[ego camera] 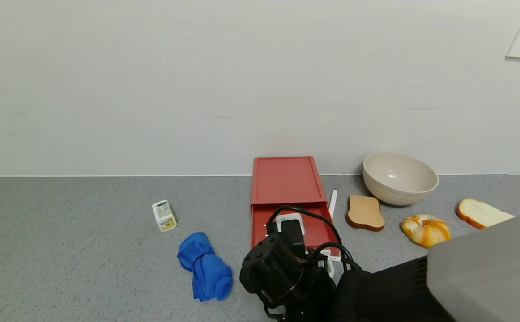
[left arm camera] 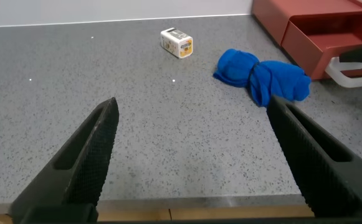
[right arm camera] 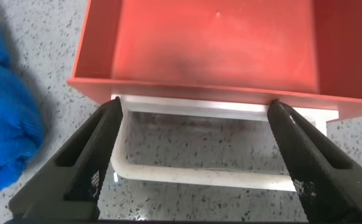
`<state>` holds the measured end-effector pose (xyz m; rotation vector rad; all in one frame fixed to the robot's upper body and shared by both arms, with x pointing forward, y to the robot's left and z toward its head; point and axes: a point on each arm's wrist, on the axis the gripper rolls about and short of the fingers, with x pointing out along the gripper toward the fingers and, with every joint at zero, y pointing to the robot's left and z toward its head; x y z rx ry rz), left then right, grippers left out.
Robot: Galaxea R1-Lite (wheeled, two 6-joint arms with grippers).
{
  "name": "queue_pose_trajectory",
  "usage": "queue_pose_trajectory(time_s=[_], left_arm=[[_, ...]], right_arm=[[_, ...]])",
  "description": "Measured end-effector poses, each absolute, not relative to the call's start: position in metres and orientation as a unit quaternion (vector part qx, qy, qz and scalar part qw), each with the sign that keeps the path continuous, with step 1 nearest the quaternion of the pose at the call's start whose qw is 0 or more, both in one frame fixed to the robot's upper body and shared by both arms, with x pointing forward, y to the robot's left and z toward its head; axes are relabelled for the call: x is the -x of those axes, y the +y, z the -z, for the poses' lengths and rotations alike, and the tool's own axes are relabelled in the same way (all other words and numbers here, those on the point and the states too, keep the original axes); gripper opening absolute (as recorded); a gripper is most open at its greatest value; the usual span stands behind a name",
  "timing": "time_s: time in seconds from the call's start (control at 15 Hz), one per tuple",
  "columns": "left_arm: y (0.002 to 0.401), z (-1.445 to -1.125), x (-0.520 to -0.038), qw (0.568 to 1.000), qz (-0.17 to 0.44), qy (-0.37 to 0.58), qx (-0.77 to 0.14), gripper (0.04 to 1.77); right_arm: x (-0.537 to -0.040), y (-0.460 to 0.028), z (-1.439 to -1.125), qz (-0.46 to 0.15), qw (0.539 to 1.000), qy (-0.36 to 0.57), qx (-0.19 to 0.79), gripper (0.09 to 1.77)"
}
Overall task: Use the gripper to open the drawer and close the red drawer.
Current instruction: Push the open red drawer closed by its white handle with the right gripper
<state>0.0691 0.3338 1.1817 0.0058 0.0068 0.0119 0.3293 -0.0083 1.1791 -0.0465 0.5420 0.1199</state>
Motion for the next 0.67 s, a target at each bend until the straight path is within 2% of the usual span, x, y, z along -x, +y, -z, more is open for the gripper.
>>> queue_pose_trajectory(time_s=[0.67], left_arm=[[0.334,-1.182,-0.069,1.000,-0.005,0.003,-0.004,1.72]], right_arm=[[-0.357,-0.003,-1.178,-0.050,0.967,0.249,0.024,1.71]])
